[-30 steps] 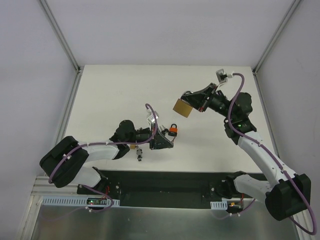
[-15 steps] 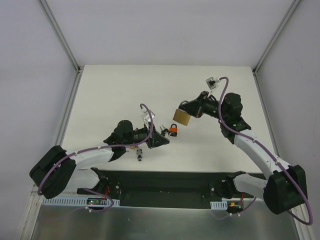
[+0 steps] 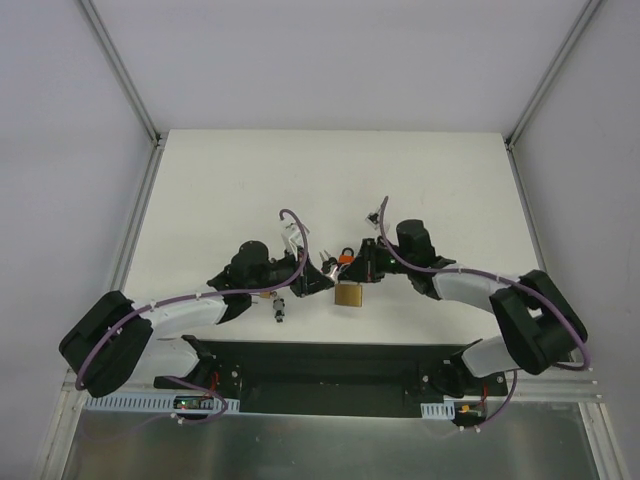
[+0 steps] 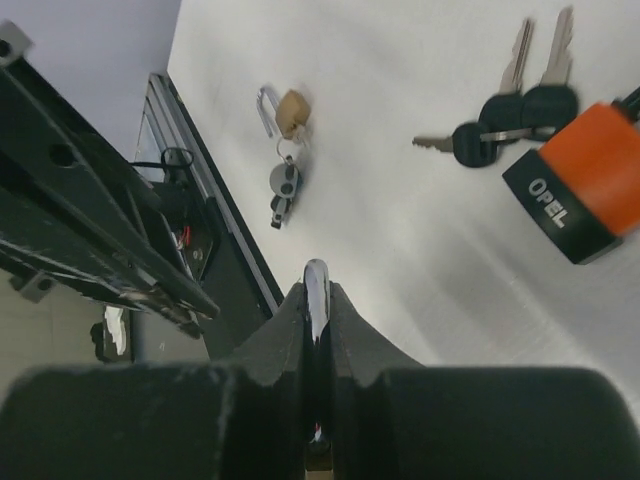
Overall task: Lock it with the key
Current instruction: Place the lock at the center of the board.
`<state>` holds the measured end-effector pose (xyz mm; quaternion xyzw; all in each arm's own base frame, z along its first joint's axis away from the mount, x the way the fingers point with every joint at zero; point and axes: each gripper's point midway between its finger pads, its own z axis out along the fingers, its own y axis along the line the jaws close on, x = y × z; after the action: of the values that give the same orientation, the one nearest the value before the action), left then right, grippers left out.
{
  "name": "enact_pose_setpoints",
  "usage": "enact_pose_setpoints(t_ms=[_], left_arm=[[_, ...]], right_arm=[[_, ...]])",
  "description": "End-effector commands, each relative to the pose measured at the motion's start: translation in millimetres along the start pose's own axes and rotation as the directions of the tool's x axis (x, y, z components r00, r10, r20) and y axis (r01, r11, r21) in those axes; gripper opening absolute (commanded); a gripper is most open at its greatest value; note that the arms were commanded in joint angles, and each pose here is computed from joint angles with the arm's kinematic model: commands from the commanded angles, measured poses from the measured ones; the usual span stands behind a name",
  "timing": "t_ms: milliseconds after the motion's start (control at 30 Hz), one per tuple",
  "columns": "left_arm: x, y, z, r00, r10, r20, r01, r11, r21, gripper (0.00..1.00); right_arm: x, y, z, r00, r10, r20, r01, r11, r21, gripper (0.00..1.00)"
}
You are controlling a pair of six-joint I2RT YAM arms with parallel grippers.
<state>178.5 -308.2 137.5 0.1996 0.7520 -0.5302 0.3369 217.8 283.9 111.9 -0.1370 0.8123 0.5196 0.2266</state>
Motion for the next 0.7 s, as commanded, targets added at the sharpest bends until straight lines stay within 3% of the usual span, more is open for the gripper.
enact_pose_setpoints(t_ms=[0,233,433,500,567,667], left_arm=[[0,1,4,1.0,0.015,0.005,-0.015,1.0,0.0,0.0],[6,6,7,1.0,0.001,-0.017,-0.001,1.0,-0.003,0.0],[12,10,7,0.999,-0.01,-0.031,0.01,1.0,-0.011,0.0],[14,10,7,0.999,-0.015,-0.034,0.015,1.0,-0.013,0.0],[16,11,6,0.999,-0.018,-0.038,0.017,1.0,-0.015,0.0],[17,12,5,0.999,-0.022,-0.039,0.021,1.0,-0.015,0.0]], right_arm=[[0,13,19,1.0,0.0,0.018,0.002,0.996,-0.094,0.0],[33,-25,41,0.983,0.171,-0.066,-0.174,0.984,-0.045,0.01],[37,-37,42,0.98,0.197,-0.038,-0.198,0.98,-0.014,0.09],[39,-45,42,0.976,0.216,-0.04,-0.215,0.976,0.025,0.14],[39,-52,41,0.974,0.223,-0.038,-0.221,0.974,0.044,0.27],[40,-63,37,0.969,0.247,-0.033,-0.244,0.967,0.079,0.39]])
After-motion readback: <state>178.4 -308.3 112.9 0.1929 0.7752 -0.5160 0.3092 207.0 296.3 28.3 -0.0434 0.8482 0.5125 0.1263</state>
